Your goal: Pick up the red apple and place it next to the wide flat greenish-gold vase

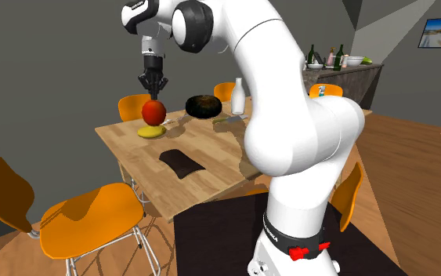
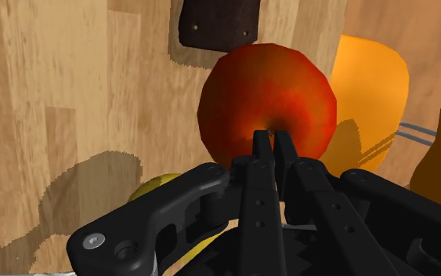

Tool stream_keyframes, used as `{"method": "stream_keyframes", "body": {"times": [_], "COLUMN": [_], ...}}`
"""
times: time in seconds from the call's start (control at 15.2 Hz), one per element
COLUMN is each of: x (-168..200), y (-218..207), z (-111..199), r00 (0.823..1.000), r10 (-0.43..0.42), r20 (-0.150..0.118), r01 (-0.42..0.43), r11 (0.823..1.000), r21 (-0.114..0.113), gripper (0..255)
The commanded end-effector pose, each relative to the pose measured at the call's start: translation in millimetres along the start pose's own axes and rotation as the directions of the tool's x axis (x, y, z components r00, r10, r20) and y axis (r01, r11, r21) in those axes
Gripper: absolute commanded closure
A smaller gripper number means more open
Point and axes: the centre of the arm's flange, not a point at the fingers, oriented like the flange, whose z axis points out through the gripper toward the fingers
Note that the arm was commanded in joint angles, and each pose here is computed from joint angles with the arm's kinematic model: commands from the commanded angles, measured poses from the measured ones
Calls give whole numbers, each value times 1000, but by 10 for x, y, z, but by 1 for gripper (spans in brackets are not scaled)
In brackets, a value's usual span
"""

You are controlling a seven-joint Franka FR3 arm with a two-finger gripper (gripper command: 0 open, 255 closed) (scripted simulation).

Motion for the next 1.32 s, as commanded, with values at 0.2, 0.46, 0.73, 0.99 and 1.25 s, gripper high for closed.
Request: {"method": "stream_keyframes", "body": {"times": [0.2,0.46,0.73,0.99,1.25], "x": [37,61,86,111,135], "y": [49,89,129,169,210], "z": [262,468,674,880,1086], "r00": [1000,1000,1000,1000,1000], "r10": [0,0,0,0,0], "r20": [-1,-1,-1,-1,-1], "r01": [0,0,0,0,0], "r11": [1000,1000,1000,1000,1000], "r21": [0,0,0,0,0], "gripper": [255,255,255,255,255]}}
